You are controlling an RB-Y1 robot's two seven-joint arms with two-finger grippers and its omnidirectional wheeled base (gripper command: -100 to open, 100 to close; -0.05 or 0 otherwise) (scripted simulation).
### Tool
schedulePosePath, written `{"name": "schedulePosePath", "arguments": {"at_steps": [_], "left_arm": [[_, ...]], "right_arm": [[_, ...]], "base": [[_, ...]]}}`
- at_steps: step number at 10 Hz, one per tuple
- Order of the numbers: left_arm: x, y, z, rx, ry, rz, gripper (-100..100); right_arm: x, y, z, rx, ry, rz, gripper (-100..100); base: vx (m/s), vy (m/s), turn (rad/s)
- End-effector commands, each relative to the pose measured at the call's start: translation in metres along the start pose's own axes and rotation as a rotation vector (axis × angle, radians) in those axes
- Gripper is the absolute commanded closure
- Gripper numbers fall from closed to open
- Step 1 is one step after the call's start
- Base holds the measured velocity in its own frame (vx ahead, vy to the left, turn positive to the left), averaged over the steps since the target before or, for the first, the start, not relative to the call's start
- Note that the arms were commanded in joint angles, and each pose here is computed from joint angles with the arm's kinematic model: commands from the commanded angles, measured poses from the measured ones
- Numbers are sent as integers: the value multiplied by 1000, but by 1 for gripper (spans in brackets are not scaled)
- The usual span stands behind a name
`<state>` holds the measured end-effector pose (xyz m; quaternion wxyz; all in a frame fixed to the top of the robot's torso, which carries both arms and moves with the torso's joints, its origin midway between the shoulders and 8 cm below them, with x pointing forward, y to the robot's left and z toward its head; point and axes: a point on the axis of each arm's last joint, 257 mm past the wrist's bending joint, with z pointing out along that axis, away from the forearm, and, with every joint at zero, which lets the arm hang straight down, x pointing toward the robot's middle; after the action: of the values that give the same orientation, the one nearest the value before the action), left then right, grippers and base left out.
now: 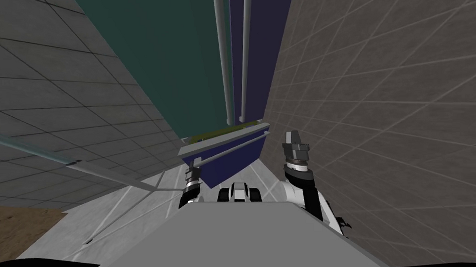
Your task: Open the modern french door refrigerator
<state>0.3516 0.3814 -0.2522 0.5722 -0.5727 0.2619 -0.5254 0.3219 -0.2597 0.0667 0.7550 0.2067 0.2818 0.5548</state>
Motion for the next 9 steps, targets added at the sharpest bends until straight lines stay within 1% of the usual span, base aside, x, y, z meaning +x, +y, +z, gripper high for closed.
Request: {"name": "schedulePosePath", "arguments": {"at_steps": [1, 2, 5, 6, 7, 9], "left_arm": [[0, 0, -2, -2, 0, 0, 100], [1, 1, -6, -7, 1, -1, 100], [3, -2, -10, -1, 7, -3, 100], [1, -1, -9, -4, 3, -1, 100], [2, -1, -13, -8, 4, -2, 100], [3, -3, -16, -4, 8, -3, 100]], "right_arm": [[0, 0, 0, 0, 0, 0, 0], [0, 0, 0, 0, 0, 0, 0], [0, 0, 0, 0, 0, 0, 0], [0, 0, 0, 0, 0, 0, 0], [0, 0, 0, 0, 0, 0, 0], [0, 0, 0, 0, 0, 0, 0]], "base": [[-95, -53, 3], [-112, -56, 2], [-162, -103, 10], [-83, -49, 4], [-129, -81, 6], [-183, -113, 12]]}}
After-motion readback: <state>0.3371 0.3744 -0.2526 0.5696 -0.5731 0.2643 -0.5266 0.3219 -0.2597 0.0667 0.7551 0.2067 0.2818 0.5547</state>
